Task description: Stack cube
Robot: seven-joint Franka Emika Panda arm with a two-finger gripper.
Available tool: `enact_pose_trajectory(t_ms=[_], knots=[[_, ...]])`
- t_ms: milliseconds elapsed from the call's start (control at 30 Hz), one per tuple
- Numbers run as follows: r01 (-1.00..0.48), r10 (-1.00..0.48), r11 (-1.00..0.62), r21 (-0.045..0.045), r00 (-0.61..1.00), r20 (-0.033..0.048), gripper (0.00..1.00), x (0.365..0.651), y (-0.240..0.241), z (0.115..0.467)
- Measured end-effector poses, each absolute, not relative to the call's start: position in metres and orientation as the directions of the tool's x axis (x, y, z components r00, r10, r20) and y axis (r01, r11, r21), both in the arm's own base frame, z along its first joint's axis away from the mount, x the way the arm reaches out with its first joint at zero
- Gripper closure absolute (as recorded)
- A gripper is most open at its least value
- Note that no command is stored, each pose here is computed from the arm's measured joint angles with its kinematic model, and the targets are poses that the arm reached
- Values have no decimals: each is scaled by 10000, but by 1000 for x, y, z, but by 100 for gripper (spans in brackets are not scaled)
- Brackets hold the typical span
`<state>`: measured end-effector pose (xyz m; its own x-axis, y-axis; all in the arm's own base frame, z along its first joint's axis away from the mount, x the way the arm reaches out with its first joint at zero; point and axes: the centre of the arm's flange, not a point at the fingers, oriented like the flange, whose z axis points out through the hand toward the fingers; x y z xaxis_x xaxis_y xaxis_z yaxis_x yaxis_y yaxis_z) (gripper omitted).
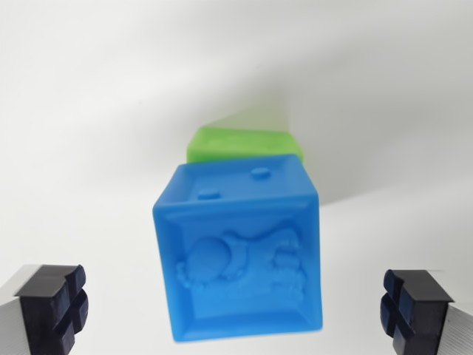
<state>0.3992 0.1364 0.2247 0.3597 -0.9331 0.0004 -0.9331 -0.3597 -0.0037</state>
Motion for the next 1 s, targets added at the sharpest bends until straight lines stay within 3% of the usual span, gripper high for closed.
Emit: enact_pose_trajectory(t_ms=[1000], knots=[[-9322,-9322,-3620,-55,3620,46,0,398,137,348]])
